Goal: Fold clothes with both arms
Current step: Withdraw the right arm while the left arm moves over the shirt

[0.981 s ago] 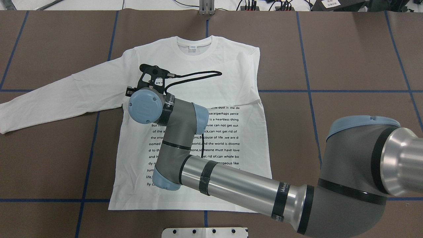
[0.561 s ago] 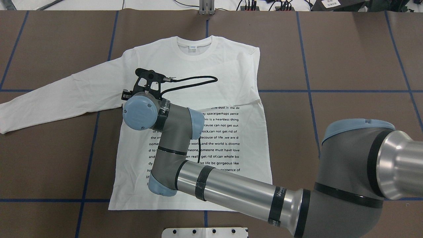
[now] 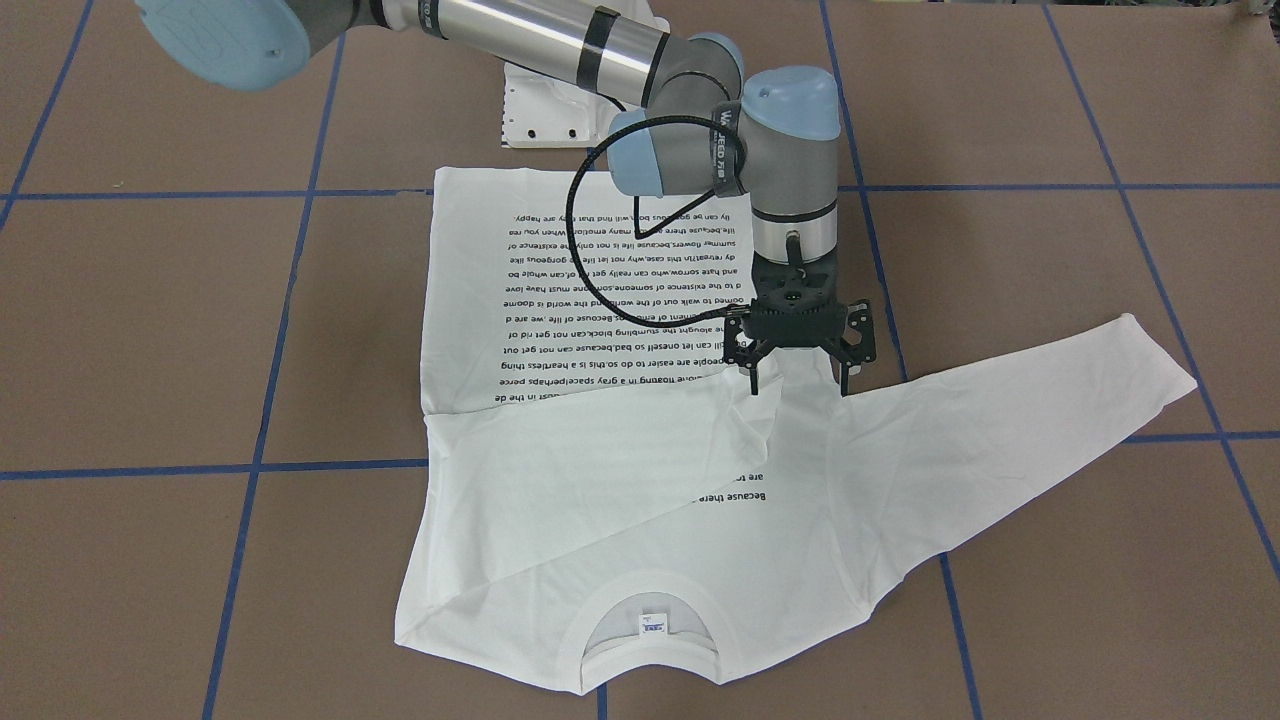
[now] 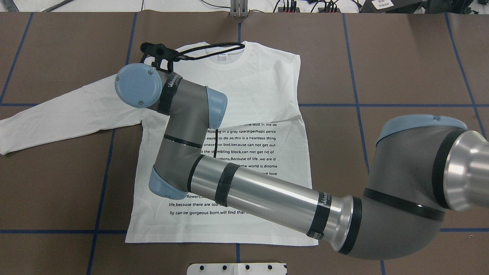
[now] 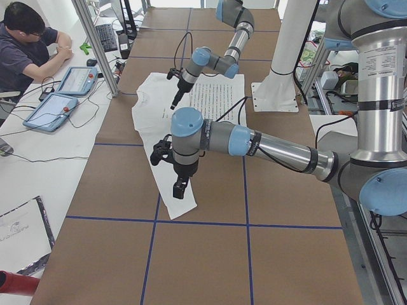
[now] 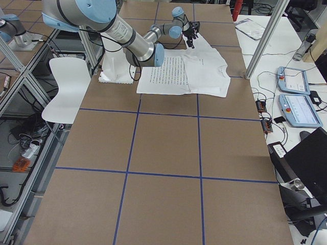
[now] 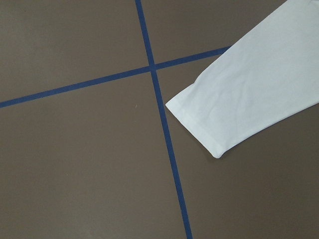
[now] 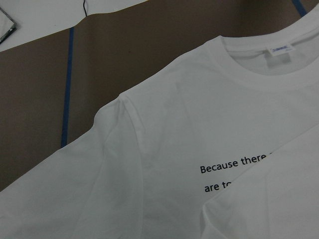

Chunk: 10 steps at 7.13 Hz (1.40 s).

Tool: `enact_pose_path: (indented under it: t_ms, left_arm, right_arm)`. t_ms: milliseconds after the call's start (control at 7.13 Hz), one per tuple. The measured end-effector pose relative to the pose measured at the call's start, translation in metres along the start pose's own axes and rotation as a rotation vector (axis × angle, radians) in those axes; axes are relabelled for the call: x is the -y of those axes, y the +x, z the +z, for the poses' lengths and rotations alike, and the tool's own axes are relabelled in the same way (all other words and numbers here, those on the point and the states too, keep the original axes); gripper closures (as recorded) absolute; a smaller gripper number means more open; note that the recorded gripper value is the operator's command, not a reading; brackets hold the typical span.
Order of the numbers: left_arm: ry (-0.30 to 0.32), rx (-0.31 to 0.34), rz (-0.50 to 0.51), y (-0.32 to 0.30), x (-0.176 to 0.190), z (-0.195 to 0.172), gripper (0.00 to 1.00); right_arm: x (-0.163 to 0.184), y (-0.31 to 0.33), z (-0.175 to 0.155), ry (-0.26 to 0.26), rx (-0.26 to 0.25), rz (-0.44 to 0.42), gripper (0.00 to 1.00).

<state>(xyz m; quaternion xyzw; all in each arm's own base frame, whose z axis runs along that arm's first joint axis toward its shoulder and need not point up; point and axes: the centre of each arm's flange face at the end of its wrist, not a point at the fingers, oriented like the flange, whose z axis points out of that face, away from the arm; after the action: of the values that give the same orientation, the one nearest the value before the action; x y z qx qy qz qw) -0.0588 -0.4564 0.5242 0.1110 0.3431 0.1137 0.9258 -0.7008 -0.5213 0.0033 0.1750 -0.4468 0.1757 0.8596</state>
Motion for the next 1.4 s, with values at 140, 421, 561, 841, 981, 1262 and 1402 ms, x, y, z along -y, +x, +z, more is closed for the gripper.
enact_pose_path:
  t_ms: [140,421,561,841,981,1262,1402]
  left_arm:
    - [0.066,0.010,0.060,0.010,0.022,-0.015,0.00]
    - [0.187,0.020,0.180,0.031,0.053,-0.033,0.00]
    - [0.197,0.003,0.216,0.051,0.070,-0.028,0.00]
    - [0.179,-0.052,0.171,0.107,0.098,-0.008,0.00]
    - [0.165,-0.084,0.135,0.140,0.111,0.003,0.00]
    - [0.130,-0.154,0.038,0.225,0.133,0.023,0.00]
    - [0.116,-0.165,-0.031,0.275,0.141,0.037,0.00]
  right_arm:
    - [0.037,0.014,-0.011,-0.057,-0.055,-0.031,0.00]
    - [0.115,0.079,-0.026,-0.176,-0.124,-0.078,0.00]
    - [0.148,0.126,-0.035,-0.218,-0.135,-0.109,0.00]
    - [0.198,0.229,-0.049,-0.266,-0.131,-0.195,0.00]
    - [0.218,0.284,-0.056,-0.283,-0.126,-0.240,0.00]
    - [0.248,0.400,-0.079,-0.309,-0.114,-0.331,0.00]
    - [0.257,0.454,-0.093,-0.318,-0.111,-0.361,0.00]
